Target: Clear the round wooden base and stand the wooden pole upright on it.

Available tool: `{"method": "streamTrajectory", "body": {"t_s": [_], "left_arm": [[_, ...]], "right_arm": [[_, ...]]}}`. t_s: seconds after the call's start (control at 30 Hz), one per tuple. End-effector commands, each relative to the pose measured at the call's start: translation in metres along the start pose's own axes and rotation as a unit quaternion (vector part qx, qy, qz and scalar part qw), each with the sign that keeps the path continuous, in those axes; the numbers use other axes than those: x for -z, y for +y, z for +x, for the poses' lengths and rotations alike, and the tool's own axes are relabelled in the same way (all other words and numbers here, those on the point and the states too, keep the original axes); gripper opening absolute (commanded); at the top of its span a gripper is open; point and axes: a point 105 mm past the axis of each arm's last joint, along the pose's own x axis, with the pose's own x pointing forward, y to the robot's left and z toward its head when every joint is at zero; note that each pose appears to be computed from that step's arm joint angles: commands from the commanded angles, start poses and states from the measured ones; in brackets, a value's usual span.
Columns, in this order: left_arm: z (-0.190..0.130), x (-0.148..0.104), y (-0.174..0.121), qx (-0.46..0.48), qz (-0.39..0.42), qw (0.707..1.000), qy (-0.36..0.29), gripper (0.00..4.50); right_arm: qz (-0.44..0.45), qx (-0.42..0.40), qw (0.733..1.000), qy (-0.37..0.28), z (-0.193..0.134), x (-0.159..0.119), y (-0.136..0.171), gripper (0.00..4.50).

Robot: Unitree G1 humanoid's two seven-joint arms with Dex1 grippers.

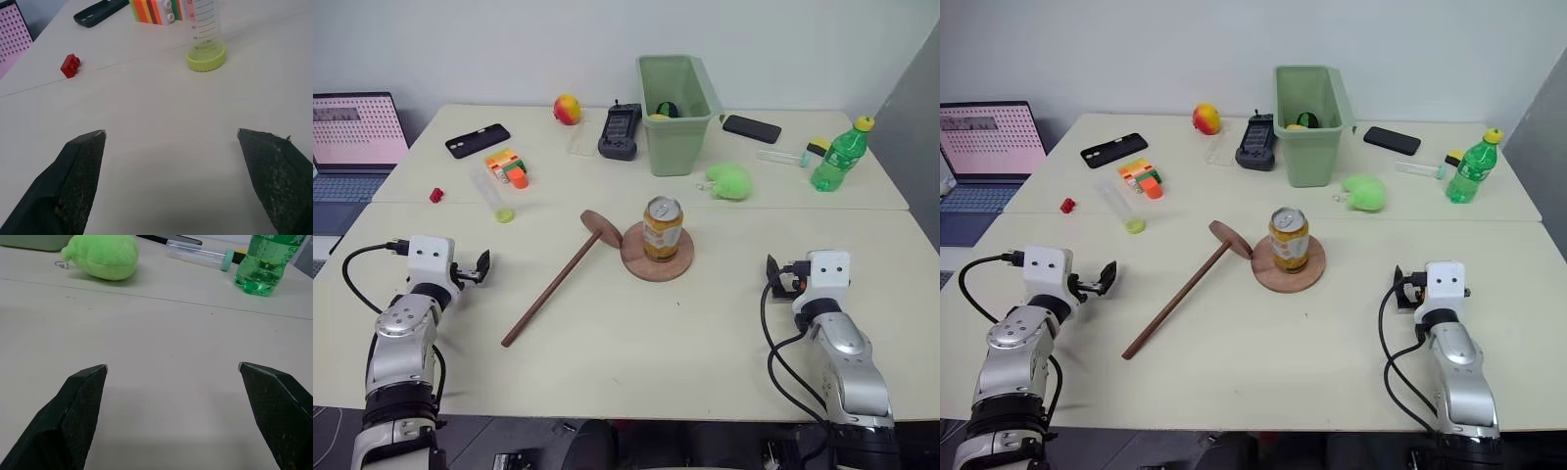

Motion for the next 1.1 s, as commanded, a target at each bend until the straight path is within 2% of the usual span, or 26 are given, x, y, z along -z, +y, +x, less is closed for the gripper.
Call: {"method": "streamTrajectory", "body": {"t_s": [0.03,0.23,0.37,0.5,0.67,0.8,0.9,1.1], "left_arm": [[-0.001,-0.018,0.009,-0.005,0.004,1.0,-0.027,4.46],[-0.004,-0.025,0.003,0.03,-0.007,0.999,-0.032,4.46],[-0.013,-0.055,-0.011,0.132,-0.016,0.989,-0.061,4.46],[-0.036,-0.098,-0.041,0.287,0.005,0.955,-0.078,4.46],[-0.063,-0.136,-0.082,0.421,0.034,0.902,-0.084,4.46],[-0.078,-0.155,-0.109,0.488,0.055,0.866,-0.097,4.46],[-0.086,-0.172,-0.127,0.519,0.069,0.844,-0.118,4.46],[-0.091,-0.181,-0.136,0.542,0.058,0.828,-0.127,4.46]], "right_arm": [[-0.003,0.005,0.999,-0.034,0.001,-0.02,-0.004,4.5],[-0.008,-0.017,0.999,-0.04,0.002,-0.026,-0.002,4.5],[0.003,-0.101,0.994,-0.051,0.004,-0.043,0.01,4.5],[0.048,-0.281,0.957,-0.06,-0.007,-0.074,0.047,4.5],[0.076,-0.423,0.901,-0.059,-0.015,-0.104,0.086,4.5],[0.081,-0.465,0.879,-0.062,-0.011,-0.116,0.108,4.5],[0.073,-0.473,0.875,-0.065,-0.004,-0.119,0.123,4.5],[0.067,-0.471,0.877,-0.066,0.007,-0.115,0.139,4.5]]}}
